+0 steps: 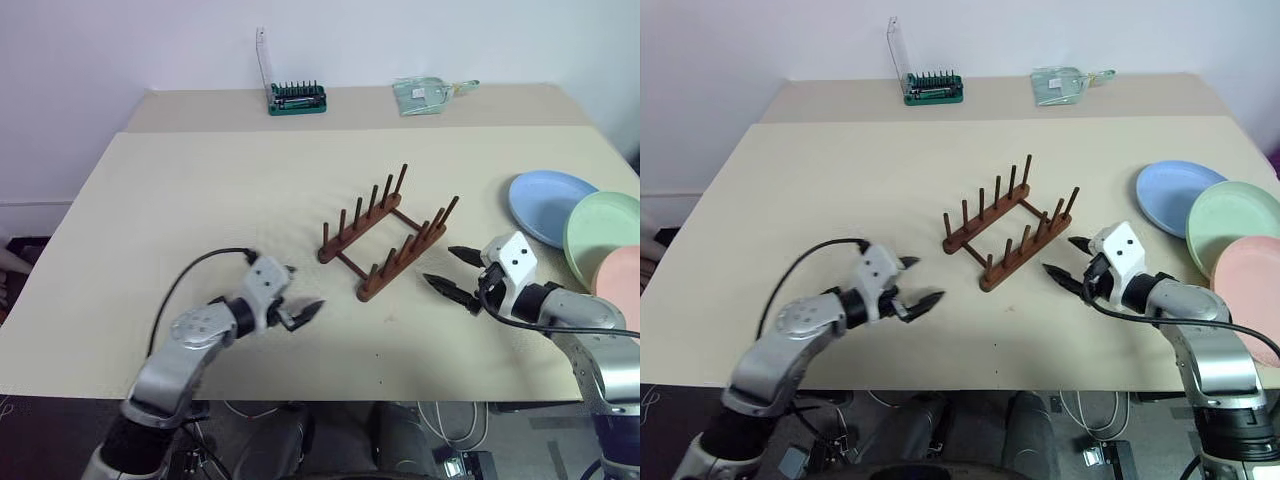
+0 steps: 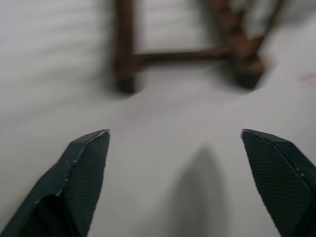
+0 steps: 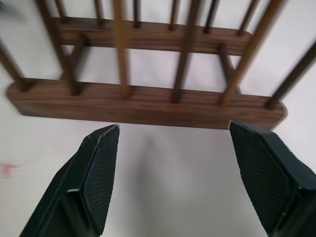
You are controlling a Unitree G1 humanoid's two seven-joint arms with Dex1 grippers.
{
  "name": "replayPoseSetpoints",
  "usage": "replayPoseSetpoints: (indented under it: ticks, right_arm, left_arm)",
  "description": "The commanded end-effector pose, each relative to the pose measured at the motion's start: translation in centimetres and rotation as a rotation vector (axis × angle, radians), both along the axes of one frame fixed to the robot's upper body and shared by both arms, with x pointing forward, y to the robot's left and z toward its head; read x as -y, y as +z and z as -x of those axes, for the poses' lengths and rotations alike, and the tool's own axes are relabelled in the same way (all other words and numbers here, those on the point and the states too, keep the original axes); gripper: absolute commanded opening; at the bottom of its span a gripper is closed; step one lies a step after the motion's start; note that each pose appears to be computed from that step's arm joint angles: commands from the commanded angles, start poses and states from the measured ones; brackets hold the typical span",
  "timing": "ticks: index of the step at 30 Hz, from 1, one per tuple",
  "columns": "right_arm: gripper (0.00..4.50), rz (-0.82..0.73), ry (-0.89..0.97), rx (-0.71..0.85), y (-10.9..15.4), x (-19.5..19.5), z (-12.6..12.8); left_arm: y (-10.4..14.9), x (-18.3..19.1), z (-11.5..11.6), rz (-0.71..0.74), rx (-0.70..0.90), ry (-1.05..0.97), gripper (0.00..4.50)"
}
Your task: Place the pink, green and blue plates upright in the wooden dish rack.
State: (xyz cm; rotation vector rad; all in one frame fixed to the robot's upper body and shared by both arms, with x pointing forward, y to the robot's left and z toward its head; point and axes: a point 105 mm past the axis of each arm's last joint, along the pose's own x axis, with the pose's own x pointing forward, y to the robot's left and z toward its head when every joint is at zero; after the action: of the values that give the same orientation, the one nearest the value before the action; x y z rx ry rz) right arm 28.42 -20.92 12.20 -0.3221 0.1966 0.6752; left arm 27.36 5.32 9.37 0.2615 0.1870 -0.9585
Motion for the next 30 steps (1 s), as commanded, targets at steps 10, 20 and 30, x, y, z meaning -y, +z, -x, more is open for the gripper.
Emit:
replayPoseSetpoints:
  ticks: [10, 20, 30]
  right_arm:
    - [3.61, -0.012, 0.0, 0.035, 0.6, -0.7, 0.8]
    - [3.61, 0.05, 0.001, 0.02, 0.4, 0.5, 1.9]
    - [3.61, 0.08, -0.007, -0.008, 0.1, 1.1, 4.1]
  left_arm:
    - [-3.6, 6.5, -2.5, -0.097, -0.085, 0.048, 4.22]
    - [-2.3, 6.0, -4.1, -0.072, -0.001, -0.002, 0.77]
    - [0.3, 6.6, -6.3, -0.167, 0.121, -0.504, 0.77]
